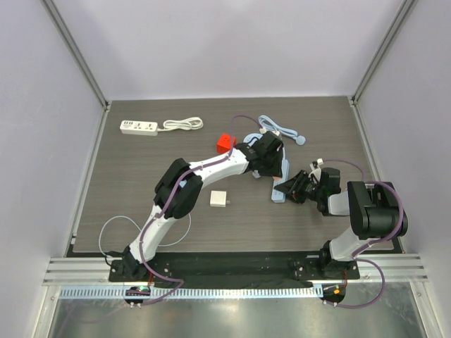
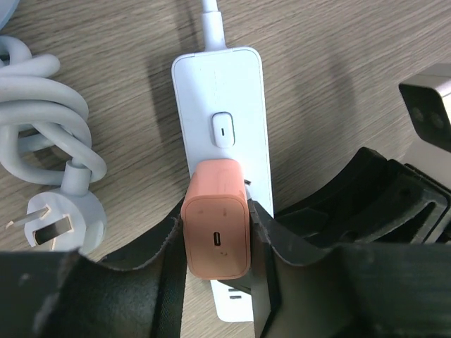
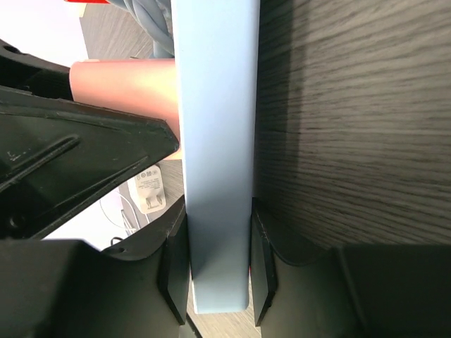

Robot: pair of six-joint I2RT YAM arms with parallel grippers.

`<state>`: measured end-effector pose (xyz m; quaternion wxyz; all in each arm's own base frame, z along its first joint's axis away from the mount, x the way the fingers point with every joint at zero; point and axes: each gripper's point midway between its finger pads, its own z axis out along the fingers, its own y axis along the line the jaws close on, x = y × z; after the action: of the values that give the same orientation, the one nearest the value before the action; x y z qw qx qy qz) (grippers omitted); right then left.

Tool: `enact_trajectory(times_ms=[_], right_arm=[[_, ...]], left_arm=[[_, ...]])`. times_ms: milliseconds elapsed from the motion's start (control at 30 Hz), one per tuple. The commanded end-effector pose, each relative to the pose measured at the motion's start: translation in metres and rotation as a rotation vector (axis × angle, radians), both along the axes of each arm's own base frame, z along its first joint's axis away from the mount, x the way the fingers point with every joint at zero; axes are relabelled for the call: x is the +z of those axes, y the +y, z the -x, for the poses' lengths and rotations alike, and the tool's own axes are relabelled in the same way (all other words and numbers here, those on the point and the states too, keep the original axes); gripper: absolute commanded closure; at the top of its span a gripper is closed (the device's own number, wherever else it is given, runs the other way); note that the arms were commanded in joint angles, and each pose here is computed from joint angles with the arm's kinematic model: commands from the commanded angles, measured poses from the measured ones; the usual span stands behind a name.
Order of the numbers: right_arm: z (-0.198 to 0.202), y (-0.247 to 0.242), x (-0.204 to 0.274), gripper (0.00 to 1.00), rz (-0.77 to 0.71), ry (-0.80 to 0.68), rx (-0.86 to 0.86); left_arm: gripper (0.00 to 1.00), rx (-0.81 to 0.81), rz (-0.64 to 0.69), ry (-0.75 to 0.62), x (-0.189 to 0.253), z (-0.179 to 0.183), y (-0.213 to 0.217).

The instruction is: Pull the plug off the socket

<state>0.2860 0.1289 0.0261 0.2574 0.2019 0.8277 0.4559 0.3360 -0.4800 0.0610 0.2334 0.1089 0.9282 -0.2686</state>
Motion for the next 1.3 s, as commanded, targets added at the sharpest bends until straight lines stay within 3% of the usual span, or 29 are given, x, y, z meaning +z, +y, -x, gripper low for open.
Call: enact_trajectory(times_ms=[0,100,233,567,633,700,733,800,900,1000,1033,1133,1167,1233,1267], right_arm=[[0.005,-0.001,-0.007,0.99,0.01,0.021,-0.004],[0.006,-0.002,-0.009,0.99,0.019,0.03,-0.01],[0.004,-0.008,-0.014,0.99,0.058,0.051,-0.045],[0.004,-0.013,-0.017,0.99,0.082,0.064,-0.07],[0.004,-0.013,-0.017,0.99,0.08,0.065,-0.07],[0.004,-0.013,-0.018,0.99,0.085,0.067,-0.073],[0.004,-0.014,-0.018,0.99,0.087,0.066,-0.076],[0.003,-0.016,-0.018,0.99,0.097,0.064,-0.086],[0.003,-0.017,-0.018,0.99,0.105,0.06,-0.097],[0.002,-0.02,-0.016,0.99,0.119,0.057,-0.112],[0.002,-0.021,-0.017,0.99,0.125,0.057,-0.115],[0.003,-0.022,-0.018,0.99,0.13,0.066,-0.118],[0.003,-0.022,-0.019,0.99,0.133,0.068,-0.119],[0.003,-0.022,-0.019,0.99,0.134,0.07,-0.12],[0.003,-0.023,-0.019,0.99,0.137,0.07,-0.124]], left_arm=[[0.84,-0.01,0.025,-0.037,0.018,-0.007,-0.003],[1.0,-0.014,0.039,-0.057,0.031,-0.008,-0.003],[1.0,-0.002,0.106,-0.021,0.049,-0.003,-0.009],[1.0,-0.043,0.498,0.054,0.126,0.02,-0.038],[1.0,-0.045,0.492,0.026,0.131,0.02,-0.037],[1.0,-0.036,0.358,-0.054,0.127,0.019,-0.024],[1.0,-0.02,0.241,-0.219,0.138,0.008,-0.02],[1.0,-0.032,0.116,-0.215,0.126,0.016,-0.008],[1.0,-0.083,0.269,-0.052,0.135,0.031,-0.017],[1.0,-0.088,0.433,-0.003,0.15,0.038,-0.024],[1.0,-0.083,0.427,0.0,0.149,0.039,-0.022],[1.0,-0.058,0.192,-0.214,0.153,0.026,-0.009],[1.0,-0.046,0.084,-0.227,0.144,0.027,0.004],[1.0,-0.072,0.104,-0.22,0.152,0.028,0.002],[1.0,-0.122,0.193,-0.177,0.16,0.036,-0.007]])
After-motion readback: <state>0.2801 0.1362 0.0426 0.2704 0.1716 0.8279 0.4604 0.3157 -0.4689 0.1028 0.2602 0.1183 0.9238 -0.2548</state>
